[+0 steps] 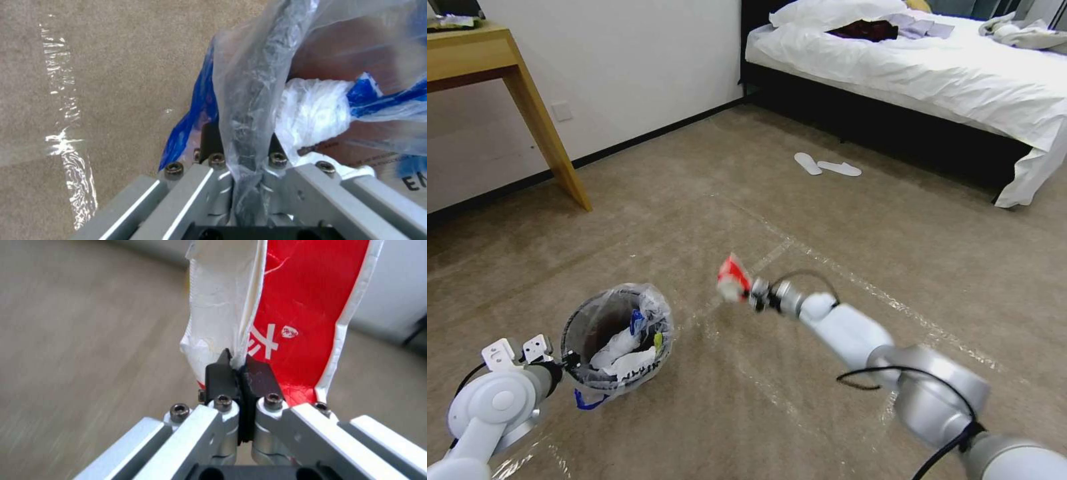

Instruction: Pick up the trash bin and place the garbage on the floor into it.

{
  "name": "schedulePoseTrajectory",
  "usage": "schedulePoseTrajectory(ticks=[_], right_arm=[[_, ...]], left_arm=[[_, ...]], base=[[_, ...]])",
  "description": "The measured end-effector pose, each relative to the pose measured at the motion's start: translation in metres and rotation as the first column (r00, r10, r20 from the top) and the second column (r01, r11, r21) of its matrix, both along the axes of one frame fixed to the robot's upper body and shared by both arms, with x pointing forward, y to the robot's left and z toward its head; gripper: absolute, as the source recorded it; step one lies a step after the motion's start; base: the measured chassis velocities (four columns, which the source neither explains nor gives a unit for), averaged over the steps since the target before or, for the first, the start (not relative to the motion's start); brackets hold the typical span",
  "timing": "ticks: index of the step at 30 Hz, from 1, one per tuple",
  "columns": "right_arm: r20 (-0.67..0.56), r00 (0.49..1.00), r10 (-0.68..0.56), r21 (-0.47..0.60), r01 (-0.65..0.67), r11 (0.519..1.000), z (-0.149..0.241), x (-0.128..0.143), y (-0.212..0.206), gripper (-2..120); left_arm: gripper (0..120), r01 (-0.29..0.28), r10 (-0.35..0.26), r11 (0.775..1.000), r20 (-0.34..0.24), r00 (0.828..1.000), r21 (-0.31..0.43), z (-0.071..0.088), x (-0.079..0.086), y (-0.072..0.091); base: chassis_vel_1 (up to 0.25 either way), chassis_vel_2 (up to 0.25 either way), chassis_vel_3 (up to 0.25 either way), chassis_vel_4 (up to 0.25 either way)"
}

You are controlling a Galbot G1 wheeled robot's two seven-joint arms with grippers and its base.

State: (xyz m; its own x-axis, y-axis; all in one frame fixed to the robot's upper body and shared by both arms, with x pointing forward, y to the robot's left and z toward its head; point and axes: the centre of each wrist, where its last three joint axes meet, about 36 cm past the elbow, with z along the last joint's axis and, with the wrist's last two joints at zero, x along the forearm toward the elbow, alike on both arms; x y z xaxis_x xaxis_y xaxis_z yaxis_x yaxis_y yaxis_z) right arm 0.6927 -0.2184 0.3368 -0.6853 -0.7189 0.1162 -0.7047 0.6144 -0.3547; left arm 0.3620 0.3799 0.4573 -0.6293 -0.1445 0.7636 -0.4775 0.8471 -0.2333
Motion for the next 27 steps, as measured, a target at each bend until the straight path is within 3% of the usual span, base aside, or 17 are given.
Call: schedulePoseTrajectory(ticks=[4,6,7,9,10,11,12,14,16,19,27], right_arm=[[0.084,0.996,0.013,0.112,-0.022,0.993,0.032,0.012,-0.012,0],[0.164,0.984,0.071,0.231,-0.108,0.967,0.067,0.018,-0.011,0],[0.164,0.984,0.071,0.231,-0.108,0.967,0.067,0.018,-0.011,0],[0.231,0.963,0.14,0.342,-0.214,0.915,0.1,0.017,0.001,0],[0.231,0.963,0.14,0.342,-0.214,0.915,0.1,0.017,0.001,0],[0.268,0.942,0.2,0.38,-0.294,0.877,0.12,0.012,0.013,0],[0.268,0.942,0.2,0.38,-0.294,0.877,0.12,0.012,0.013,0],[0.316,0.885,0.341,0.388,-0.449,0.805,0.15,-0.005,0.05,0],[0.323,0.872,0.368,0.384,-0.477,0.791,0.153,-0.009,0.06,0],[0.317,0.779,0.542,0.354,-0.627,0.694,0.158,-0.038,0.135,0],[0.242,0.702,0.67,0.316,-0.71,0.63,0.129,-0.062,0.21,0]], left_arm=[[1,0.004,-0.004,1.0,0.003,1.0,0.002,0.002,0.002,0.001],[1,0.005,-0.005,1.0,0.008,1.0,0.004,0.004,0.006,0.003],[1,0.005,-0.005,1.0,0.008,1.0,0.004,0.004,0.006,0.003],[1,0.006,-0.006,1.0,0.012,1.0,0.004,0.005,0.009,0.004],[1,0.006,-0.006,1.0,0.012,1.0,0.004,0.005,0.009,0.004],[1,0.007,-0.007,1.0,0.015,1.0,-0.001,0.006,0.011,0.004],[1,0.007,-0.007,1.0,0.015,1.0,-0.001,0.006,0.011,0.004],[1,0.007,-0.006,1.0,0.016,1.0,-0.011,0.004,0.011,0.002],[1,0.007,-0.007,1.0,0.015,1.0,-0.013,0.003,0.011,0.002],[1,0.005,-0.005,1.0,0.012,1.0,-0.018,0.0,0.009,0.0],[1,0.01,-0.009,1.0,0.012,1.0,-0.013,0.004,0.004,-0.002]], base=[[0.0,0.0,0.0,0.0],[0.0,0.0,0.0,0.0],[0.0,0.0,0.0,0.0],[0.0,0.0,0.0,0.0],[0.0,0.0,0.0,0.0],[0.0,0.0,0.0,0.0],[0.0,0.0,0.0,0.0],[0.0,0.0,0.0,0.0],[0.0,0.0,0.0,0.0],[0.0,0.0,0.0,0.0],[0.0,0.0,0.0,0.0]])
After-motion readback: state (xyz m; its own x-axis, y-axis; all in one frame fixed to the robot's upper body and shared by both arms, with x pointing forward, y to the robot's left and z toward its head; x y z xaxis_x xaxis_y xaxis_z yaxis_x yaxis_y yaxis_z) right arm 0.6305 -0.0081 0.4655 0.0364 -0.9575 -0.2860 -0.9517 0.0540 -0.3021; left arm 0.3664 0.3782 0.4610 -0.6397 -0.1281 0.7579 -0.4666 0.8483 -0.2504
